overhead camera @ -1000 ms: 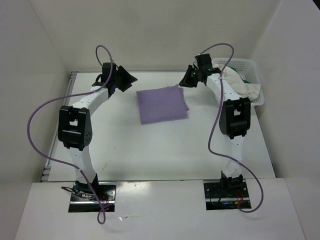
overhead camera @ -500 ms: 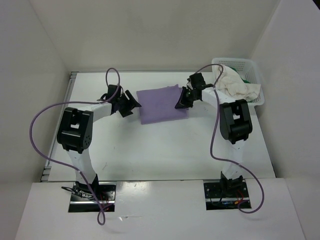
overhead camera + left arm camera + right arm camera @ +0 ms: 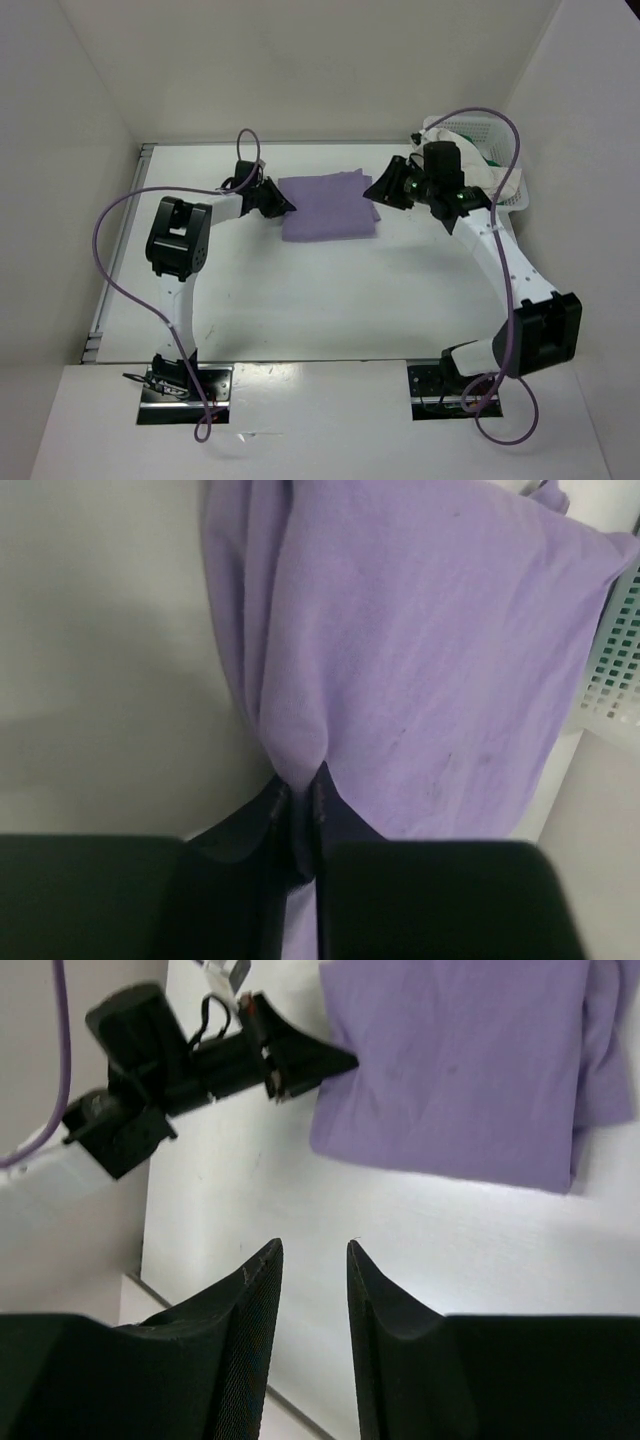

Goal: Fold and stack the t-shirts
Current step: Put the neatly folded tshirt into the corner of the board with the left arm

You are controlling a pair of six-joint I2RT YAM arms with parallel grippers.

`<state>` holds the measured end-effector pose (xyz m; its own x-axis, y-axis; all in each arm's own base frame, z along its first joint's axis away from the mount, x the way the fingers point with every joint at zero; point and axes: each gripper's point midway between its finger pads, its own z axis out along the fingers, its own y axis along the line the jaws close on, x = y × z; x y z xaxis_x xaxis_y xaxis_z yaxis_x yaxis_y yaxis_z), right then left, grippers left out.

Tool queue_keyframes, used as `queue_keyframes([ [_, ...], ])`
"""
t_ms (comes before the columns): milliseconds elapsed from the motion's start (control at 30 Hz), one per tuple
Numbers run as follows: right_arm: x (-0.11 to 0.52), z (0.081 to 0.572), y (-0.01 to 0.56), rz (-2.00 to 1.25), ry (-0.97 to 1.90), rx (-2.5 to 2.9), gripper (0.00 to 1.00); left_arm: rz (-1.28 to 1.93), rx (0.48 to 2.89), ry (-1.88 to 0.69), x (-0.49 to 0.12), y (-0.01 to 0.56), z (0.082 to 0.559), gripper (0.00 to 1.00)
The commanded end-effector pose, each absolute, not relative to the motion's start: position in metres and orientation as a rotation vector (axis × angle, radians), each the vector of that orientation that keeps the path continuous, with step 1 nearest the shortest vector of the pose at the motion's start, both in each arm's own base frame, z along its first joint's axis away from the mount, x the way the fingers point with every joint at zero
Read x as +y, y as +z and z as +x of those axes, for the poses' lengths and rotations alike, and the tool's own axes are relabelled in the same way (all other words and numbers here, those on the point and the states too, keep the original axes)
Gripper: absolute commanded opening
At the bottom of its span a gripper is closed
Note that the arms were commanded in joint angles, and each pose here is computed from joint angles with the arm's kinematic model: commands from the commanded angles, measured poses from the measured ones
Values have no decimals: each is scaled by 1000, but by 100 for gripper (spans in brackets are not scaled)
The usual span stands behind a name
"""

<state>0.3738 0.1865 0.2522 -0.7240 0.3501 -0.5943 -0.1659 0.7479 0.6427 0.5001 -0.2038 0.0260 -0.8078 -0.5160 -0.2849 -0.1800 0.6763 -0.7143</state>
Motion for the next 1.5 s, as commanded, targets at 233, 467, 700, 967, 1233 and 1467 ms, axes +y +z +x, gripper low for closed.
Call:
queue_keyframes([
  [233, 161, 306, 204, 265, 894, 2324, 38, -614, 2146, -974, -146, 120, 596, 0],
  [467, 159, 286, 197, 280, 906, 2349, 39, -821, 1975, -767, 35, 151, 603, 0],
  [700, 166, 281, 195, 253, 966, 2365, 39, -1081, 1851, -484, 161, 135, 537, 15],
  [967, 169, 281, 195, 229, 987, 2367, 44, -1133, 1812, -447, 160, 136, 498, 100],
  [1233, 151, 308, 194, 313, 811, 2334, 96, -1133, 1767, -453, 136, 158, 445, 100],
  [1467, 152, 338, 213, 253, 782, 2263, 20, -1069, 1789, -486, 96, 167, 395, 100],
])
